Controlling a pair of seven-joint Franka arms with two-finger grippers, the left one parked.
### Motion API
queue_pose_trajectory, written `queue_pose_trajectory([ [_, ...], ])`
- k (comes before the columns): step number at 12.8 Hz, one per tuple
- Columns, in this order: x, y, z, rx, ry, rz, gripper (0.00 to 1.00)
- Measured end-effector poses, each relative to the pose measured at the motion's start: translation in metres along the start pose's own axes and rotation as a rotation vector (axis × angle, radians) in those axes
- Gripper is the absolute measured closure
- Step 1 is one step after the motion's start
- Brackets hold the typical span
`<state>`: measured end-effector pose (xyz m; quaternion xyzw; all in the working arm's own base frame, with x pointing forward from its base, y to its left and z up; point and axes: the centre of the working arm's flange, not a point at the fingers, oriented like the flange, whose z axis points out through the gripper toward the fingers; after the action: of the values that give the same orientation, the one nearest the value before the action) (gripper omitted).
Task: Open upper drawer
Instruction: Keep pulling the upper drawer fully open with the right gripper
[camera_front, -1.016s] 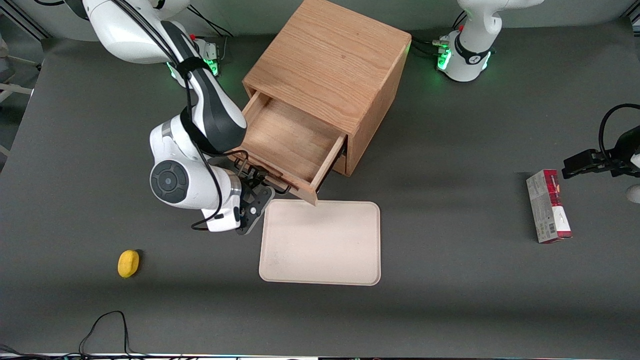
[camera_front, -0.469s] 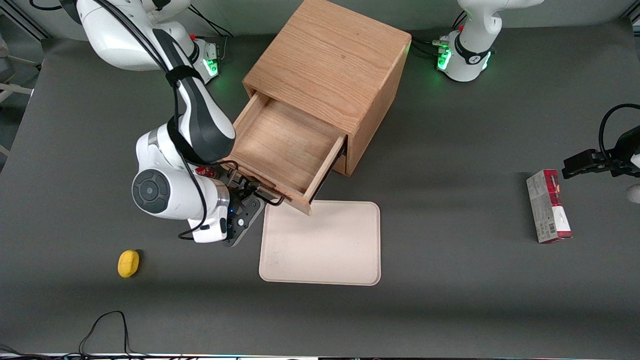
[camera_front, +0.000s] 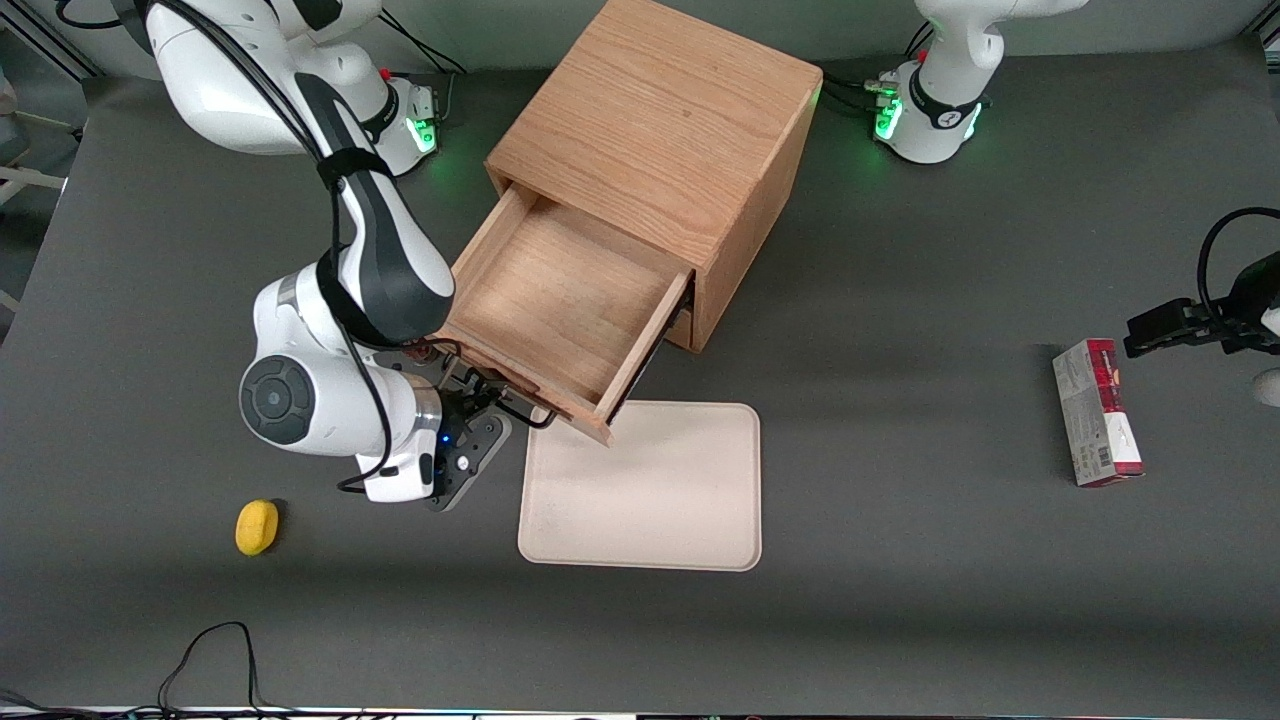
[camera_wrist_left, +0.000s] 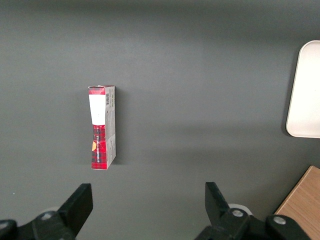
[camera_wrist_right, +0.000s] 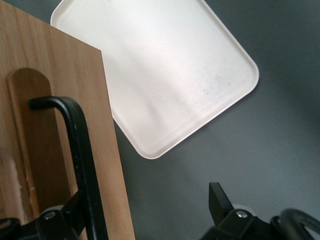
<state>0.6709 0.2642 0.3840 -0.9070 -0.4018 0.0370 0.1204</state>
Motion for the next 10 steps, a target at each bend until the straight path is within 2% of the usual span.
queue_pose_trajectory([
  [5,0.0,0.019,-0.008,-0.039,0.037,0.021,0.0],
  [10,0.001,0.023,-0.009,-0.044,0.044,0.023,0.0],
])
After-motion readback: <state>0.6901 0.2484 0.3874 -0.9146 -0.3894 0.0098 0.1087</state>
